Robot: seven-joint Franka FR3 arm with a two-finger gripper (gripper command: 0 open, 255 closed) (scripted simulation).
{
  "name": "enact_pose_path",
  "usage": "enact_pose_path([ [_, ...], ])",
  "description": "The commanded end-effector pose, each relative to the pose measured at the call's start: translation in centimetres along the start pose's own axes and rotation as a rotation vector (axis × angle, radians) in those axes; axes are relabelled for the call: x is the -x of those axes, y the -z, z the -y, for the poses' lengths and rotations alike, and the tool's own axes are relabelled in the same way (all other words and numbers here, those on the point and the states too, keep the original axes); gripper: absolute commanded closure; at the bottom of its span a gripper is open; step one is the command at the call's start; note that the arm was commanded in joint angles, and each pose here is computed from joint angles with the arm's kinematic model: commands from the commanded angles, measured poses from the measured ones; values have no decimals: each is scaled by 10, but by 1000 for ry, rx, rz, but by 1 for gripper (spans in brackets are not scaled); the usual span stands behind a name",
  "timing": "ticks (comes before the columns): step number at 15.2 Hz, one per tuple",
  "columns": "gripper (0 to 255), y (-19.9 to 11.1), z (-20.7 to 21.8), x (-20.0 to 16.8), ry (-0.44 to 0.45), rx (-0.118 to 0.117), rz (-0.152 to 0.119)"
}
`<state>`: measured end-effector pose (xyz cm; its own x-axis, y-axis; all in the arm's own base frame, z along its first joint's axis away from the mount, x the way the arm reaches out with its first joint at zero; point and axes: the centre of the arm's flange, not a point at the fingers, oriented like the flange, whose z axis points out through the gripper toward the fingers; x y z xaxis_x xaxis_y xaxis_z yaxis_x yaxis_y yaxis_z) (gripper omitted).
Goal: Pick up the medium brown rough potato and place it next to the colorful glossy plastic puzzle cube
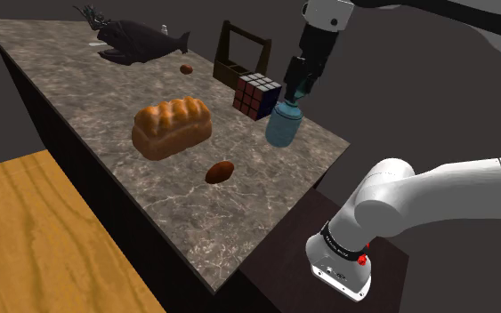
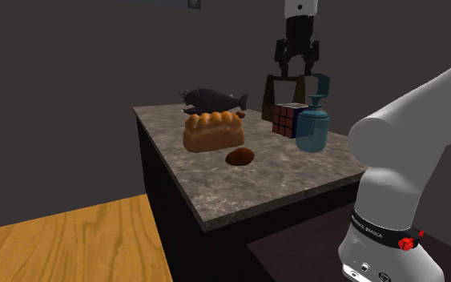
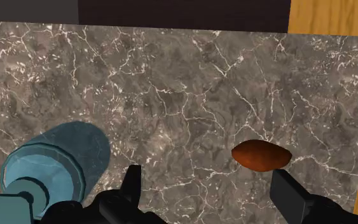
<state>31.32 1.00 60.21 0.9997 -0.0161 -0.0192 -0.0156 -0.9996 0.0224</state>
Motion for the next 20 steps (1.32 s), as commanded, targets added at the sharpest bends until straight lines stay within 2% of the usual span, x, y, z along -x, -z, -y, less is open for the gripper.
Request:
enact_pose_path([
  [1, 0, 0, 0, 0, 0, 0, 0],
  [10, 0, -97, 62, -9, -435, -42, -30],
  [20, 0, -201, 122, -53, -918, -89, -63],
])
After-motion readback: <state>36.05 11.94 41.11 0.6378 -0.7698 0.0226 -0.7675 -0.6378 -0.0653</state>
